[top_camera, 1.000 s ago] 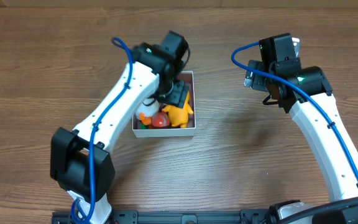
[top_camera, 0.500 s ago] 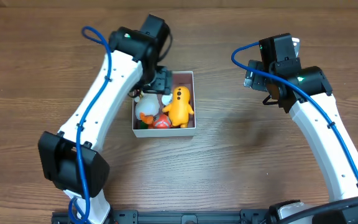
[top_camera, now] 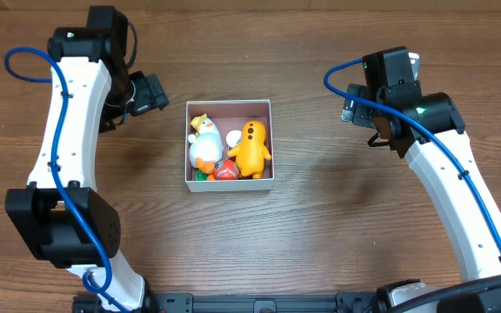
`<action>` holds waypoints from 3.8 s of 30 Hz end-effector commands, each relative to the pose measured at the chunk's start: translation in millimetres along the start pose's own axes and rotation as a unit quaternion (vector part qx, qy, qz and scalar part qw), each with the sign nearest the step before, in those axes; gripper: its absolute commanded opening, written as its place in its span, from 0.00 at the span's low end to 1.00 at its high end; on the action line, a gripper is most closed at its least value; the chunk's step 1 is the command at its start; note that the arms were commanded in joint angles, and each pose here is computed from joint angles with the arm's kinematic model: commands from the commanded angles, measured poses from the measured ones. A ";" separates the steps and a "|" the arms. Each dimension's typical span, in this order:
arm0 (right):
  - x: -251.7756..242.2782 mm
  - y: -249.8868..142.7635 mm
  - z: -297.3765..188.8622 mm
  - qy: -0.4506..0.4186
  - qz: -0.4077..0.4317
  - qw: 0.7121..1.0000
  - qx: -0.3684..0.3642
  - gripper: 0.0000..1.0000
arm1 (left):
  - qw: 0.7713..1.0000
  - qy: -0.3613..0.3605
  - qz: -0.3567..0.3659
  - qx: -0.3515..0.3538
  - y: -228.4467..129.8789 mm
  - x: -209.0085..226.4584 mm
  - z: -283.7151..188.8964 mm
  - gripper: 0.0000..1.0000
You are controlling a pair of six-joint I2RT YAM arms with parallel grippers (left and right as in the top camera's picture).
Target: Pack container
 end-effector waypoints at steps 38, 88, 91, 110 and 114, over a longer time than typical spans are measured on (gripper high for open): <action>1.2 9.2 -28.8 0.029 0.011 0.999 -0.034 1.00 | 1.000 -0.015 -0.010 -0.014 6.9 -2.7 -5.2 1.00; -94.7 -90.8 -103.2 0.363 0.180 0.845 -0.348 1.00 | 1.000 -0.015 -0.010 -0.014 6.9 -3.0 -5.2 1.00; -89.9 -91.2 -87.9 0.368 0.178 0.841 -0.356 1.00 | 1.000 -0.015 -0.010 -0.014 6.8 -3.0 -5.2 1.00; -79.5 -114.8 -26.6 0.316 0.057 0.872 -0.370 1.00 | 1.000 -0.015 -0.010 -0.014 6.8 -3.0 -5.2 1.00; -77.5 -117.9 -18.3 0.320 0.056 0.869 -0.373 1.00 | 1.000 -0.015 -0.010 -0.014 6.8 -3.0 -5.2 1.00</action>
Point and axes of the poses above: each gripper's point midway between its finger pads, its own z axis out along the fingers, its own x axis along the line the jaws close on, y = z × x, the point moved 2 cm from there along -z, back along the fingers, and after that the axes turned 13 degrees about z, right-handed, at the moved point
